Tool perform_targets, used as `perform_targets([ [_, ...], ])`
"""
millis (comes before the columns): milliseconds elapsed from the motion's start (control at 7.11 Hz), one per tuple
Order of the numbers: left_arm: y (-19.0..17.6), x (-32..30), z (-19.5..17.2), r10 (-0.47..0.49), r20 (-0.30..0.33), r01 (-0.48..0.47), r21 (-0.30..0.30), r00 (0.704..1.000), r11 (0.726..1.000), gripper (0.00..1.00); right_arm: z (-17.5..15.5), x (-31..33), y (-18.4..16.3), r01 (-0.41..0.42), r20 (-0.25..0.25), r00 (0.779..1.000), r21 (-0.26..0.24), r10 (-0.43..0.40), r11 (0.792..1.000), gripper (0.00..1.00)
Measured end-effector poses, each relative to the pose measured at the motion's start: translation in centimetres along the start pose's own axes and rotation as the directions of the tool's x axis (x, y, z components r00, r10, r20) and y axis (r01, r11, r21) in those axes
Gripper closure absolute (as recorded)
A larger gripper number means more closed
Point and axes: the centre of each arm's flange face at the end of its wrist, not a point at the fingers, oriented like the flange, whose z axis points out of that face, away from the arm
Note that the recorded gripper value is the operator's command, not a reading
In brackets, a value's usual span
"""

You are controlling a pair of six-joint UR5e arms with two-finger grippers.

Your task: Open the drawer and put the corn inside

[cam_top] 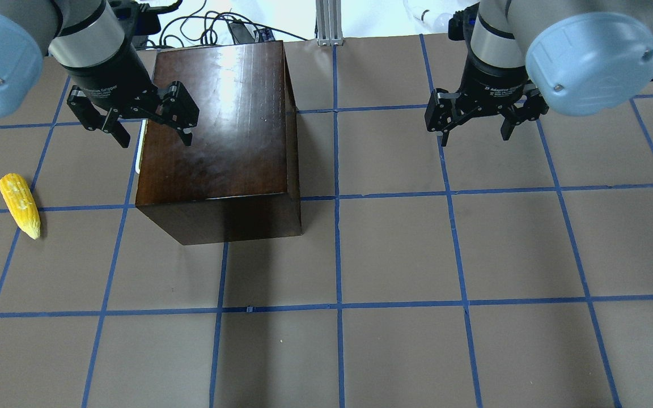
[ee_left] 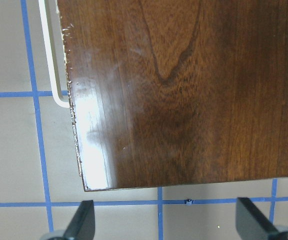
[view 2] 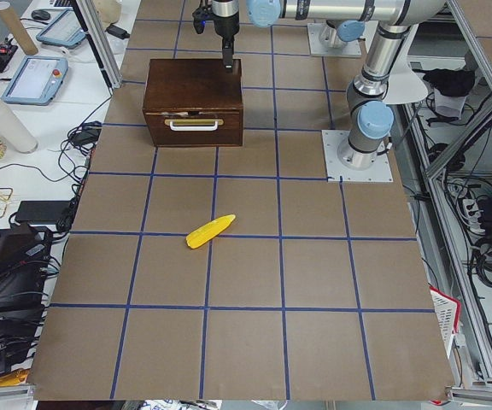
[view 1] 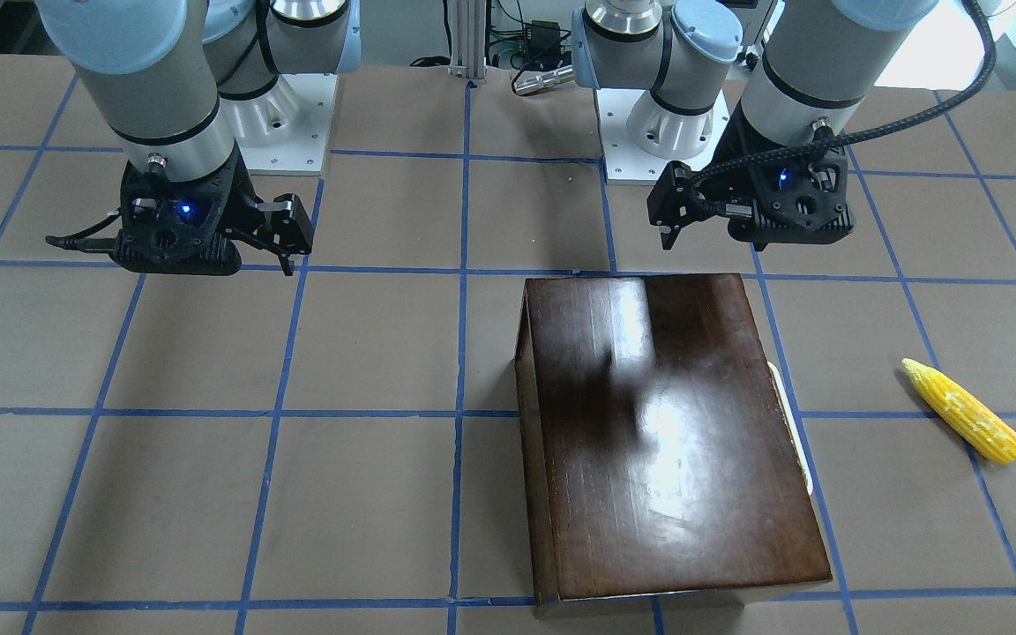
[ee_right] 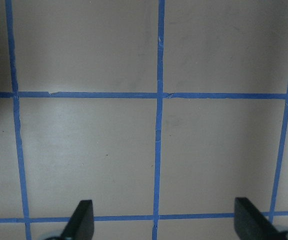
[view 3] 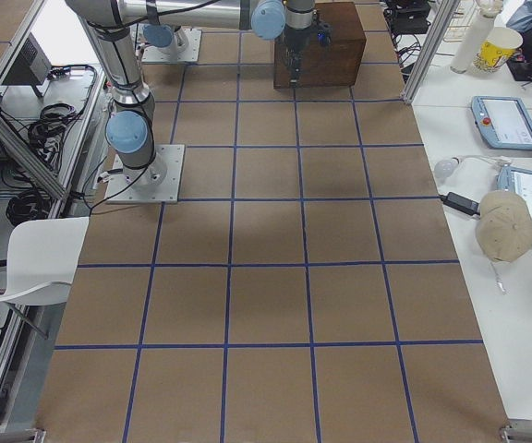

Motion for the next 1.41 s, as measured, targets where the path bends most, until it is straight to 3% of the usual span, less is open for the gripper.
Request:
perform_targets([
  [704, 0.1, -0.4, -0.4, -0.011, 0.0, 0.011, 0.0, 1.0, 1.0, 0.0, 0.0, 0.0, 0.0, 0.0, 0.001, 1.0, -0.001, 0.0, 1.0, 0.0],
  [1407, -0.3, -0.6, -1.1, -0.012, 0.004, 0.012, 0.037, 1.0, 0.999, 0.0, 0.1, 0.0, 0.0, 0.0, 0.0, 1.0, -0.001, 0.0, 1.0, 0.0],
])
